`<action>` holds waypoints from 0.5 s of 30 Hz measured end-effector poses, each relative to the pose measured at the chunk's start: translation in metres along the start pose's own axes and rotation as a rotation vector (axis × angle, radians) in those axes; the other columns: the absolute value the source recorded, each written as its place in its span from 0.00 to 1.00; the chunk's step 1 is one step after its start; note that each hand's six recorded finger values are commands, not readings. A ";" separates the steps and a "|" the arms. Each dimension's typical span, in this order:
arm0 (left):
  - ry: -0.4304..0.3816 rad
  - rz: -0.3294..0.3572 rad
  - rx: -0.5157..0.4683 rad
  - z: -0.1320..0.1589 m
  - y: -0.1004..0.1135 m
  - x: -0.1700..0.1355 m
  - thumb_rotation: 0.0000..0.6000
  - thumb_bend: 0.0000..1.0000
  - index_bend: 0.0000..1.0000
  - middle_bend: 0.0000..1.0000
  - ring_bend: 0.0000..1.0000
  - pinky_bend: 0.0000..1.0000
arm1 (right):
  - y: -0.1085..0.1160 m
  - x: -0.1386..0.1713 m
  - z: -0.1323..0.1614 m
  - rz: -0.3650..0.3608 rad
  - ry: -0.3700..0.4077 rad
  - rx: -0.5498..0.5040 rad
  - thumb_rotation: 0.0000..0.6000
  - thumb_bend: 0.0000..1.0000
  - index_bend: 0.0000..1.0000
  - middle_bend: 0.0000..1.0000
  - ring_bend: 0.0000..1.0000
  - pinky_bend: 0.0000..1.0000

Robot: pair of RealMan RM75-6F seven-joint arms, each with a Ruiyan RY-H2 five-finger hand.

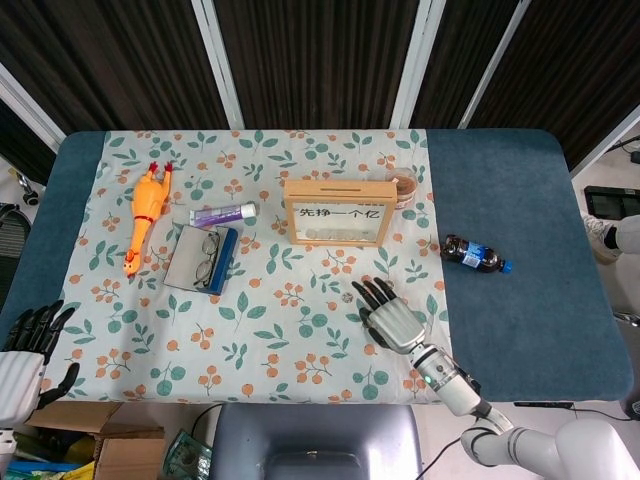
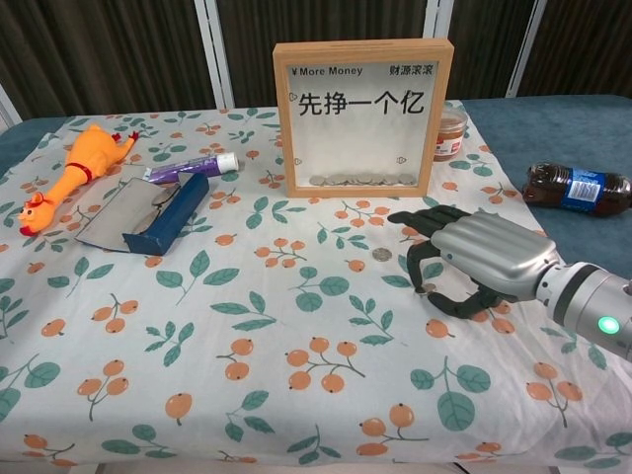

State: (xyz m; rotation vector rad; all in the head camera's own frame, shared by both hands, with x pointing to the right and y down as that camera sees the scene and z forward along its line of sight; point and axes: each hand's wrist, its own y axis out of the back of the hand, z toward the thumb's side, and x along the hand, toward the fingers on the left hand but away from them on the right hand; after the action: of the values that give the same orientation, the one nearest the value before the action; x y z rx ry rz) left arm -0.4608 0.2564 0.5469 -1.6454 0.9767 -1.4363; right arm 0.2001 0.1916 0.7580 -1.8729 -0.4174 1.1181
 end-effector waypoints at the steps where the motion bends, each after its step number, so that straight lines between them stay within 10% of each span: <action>1: 0.000 0.000 -0.001 0.000 0.000 0.000 1.00 0.39 0.00 0.00 0.00 0.00 | 0.000 0.000 0.000 -0.001 0.000 -0.003 1.00 0.55 0.62 0.06 0.00 0.00; 15: 0.003 0.010 -0.012 -0.002 0.003 -0.001 1.00 0.39 0.00 0.00 0.00 0.00 | 0.003 -0.007 0.003 -0.018 0.006 -0.017 1.00 0.55 0.66 0.09 0.00 0.00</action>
State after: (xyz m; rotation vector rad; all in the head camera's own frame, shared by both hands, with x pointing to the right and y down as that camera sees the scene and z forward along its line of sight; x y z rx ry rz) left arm -0.4633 0.2560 0.5442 -1.6452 0.9960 -1.4294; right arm 0.1934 0.1876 0.7586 -1.8831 -0.4404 1.0995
